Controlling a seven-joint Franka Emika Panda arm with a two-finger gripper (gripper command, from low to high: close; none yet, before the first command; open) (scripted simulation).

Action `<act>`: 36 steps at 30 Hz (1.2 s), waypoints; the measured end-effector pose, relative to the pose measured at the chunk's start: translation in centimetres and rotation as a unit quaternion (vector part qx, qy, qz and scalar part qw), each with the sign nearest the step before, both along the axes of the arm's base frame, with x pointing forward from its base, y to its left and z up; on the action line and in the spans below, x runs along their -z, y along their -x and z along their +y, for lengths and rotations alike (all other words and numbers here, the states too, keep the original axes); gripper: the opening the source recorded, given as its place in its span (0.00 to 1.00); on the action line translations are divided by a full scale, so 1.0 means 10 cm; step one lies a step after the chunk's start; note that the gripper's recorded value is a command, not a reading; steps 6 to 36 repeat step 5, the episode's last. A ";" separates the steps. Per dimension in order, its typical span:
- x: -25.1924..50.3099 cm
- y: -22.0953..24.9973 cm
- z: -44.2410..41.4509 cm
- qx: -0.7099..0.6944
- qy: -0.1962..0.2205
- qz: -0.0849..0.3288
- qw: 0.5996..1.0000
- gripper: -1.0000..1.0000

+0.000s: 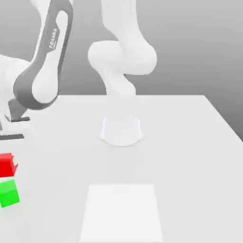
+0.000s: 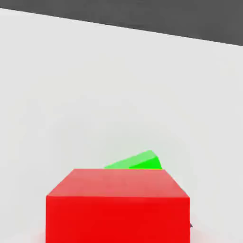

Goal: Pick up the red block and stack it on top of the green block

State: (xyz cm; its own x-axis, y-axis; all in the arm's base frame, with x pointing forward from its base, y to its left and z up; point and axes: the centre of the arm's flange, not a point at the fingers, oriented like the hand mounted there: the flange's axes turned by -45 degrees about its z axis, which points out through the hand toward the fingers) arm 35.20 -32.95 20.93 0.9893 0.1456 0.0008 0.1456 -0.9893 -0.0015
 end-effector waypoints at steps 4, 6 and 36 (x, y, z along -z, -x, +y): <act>0.23 0.02 -0.01 0.001 0.000 0.000 1.000 1.00; 0.23 0.02 -0.01 0.001 0.000 0.000 1.000 1.00; 0.23 0.02 -0.01 0.001 0.000 0.000 1.000 1.00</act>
